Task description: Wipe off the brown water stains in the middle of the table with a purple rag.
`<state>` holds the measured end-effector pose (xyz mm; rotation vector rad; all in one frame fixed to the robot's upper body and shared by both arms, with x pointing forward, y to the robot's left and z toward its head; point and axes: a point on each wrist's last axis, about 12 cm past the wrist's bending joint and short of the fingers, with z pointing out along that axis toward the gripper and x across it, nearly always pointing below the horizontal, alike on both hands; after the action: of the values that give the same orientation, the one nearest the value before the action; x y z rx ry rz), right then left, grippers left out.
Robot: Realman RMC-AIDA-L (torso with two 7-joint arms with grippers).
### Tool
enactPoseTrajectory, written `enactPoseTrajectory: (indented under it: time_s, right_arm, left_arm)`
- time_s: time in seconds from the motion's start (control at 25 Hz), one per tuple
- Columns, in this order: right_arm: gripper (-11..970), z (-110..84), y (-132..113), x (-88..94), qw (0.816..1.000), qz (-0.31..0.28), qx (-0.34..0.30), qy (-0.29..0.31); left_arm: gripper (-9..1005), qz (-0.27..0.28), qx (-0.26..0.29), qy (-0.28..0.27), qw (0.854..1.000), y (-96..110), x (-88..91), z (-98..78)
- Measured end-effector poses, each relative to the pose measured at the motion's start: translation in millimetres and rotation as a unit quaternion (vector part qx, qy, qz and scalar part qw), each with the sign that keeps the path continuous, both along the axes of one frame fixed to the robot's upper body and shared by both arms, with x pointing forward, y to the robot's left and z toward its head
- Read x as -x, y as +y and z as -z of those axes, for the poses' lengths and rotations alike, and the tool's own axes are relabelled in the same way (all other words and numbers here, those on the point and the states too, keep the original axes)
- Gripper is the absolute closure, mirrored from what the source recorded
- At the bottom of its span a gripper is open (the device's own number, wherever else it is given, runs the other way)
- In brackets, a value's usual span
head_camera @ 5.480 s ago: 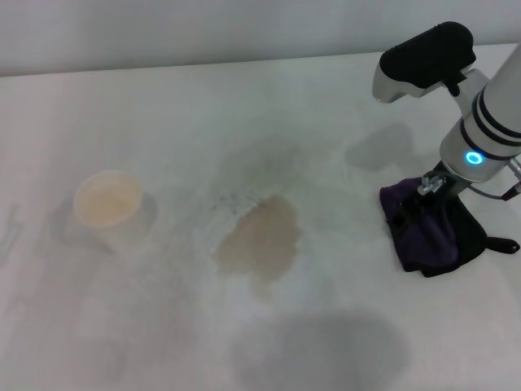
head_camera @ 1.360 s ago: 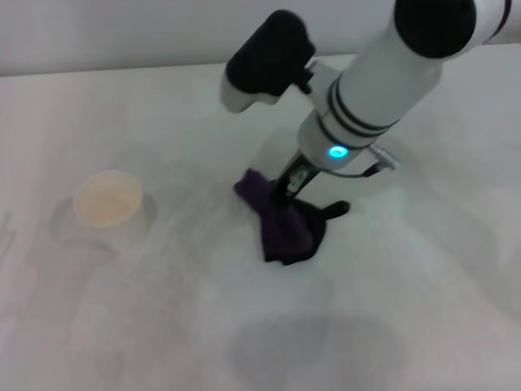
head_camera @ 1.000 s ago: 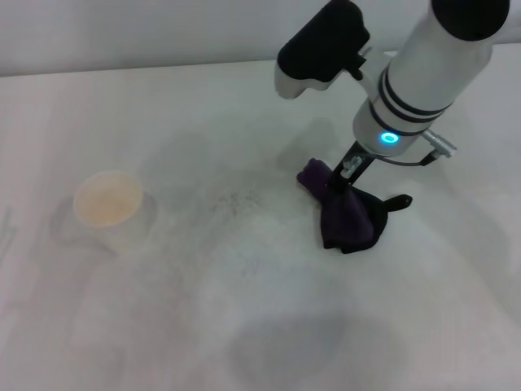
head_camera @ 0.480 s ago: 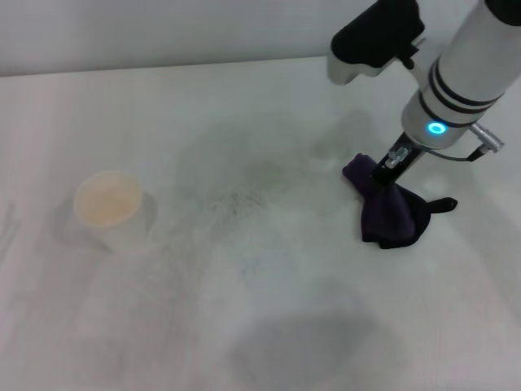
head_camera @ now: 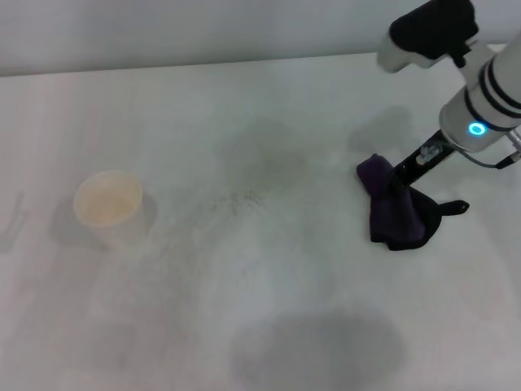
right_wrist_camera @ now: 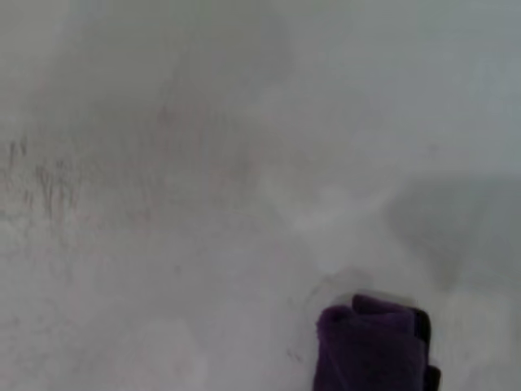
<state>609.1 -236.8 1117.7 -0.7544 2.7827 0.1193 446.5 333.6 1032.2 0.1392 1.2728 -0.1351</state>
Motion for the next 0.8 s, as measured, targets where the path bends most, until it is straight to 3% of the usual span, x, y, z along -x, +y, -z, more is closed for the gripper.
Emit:
enactPoseTrajectory:
  time_s: [0.04,0.24,0.4,0.8]
  right_arm:
    - [814,-0.6,-2.2,0.3,1.0,-0.001,-0.013,-0.004]
    - [578,-10.5,-25.9,-2.4,0.993,0.006,-0.108,-0.042]
    - [571,-16.8,-60.3,-2.5,0.983,0.024,-0.159,-0.089]
    - [567,-14.0,-122.8,2.6,0.953,0.066,-0.195,-0.22]
  left_arm:
    - [120,0.001,0.0,0.001,1.0,-0.2,-0.2,0.2]
    - [120,0.004,-0.001,0.001,1.0,-1.5,-2.1,-0.1]
    - [120,0.0,0.0,-0.001,1.0,-0.8,-3.2,-0.9]
    - [119,-0.004,0.008,-0.005,1.0,-3.1,-6.1,-1.7]
